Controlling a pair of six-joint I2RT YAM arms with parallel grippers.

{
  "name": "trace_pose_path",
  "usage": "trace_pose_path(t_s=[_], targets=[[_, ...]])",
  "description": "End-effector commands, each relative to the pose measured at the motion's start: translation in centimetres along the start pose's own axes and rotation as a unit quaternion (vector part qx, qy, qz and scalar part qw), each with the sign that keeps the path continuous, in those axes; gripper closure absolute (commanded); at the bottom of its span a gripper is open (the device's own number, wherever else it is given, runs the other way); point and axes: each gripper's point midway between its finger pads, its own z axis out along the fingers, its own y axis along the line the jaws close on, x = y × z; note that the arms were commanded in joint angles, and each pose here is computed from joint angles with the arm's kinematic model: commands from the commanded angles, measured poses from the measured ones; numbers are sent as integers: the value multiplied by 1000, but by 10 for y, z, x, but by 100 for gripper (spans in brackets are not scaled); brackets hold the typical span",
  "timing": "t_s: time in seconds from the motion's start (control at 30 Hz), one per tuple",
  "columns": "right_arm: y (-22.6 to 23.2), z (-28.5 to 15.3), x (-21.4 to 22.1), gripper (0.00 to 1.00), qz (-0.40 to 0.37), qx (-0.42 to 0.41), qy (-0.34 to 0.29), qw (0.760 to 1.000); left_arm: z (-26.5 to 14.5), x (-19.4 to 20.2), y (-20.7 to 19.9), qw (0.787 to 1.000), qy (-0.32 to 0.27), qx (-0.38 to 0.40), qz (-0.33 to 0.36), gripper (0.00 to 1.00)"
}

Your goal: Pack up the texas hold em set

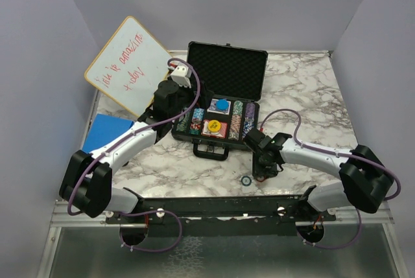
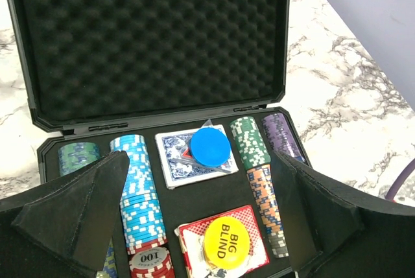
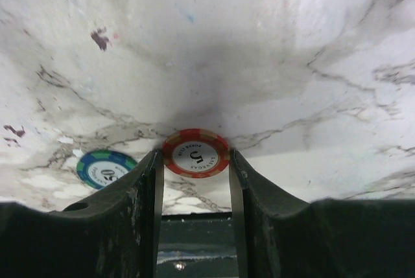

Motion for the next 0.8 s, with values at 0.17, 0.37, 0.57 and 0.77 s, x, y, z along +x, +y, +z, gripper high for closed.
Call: trace_pose_path(t_s=[0.17, 0.37, 0.57, 0.77], targets=[[6, -20, -46, 60, 13, -13, -110, 994, -4, 39, -13, 997, 46, 51, -35, 1], [24, -51, -71, 59, 6, -60, -154, 986, -8, 62, -18, 994, 70, 69, -56, 3], [18, -48, -68, 48, 6, -42, -133, 990, -7, 68, -20, 992, 79, 77, -61, 4], [7, -23, -38, 31, 26, -10, -62, 998, -6, 70, -20, 992, 81, 77, -66, 4]])
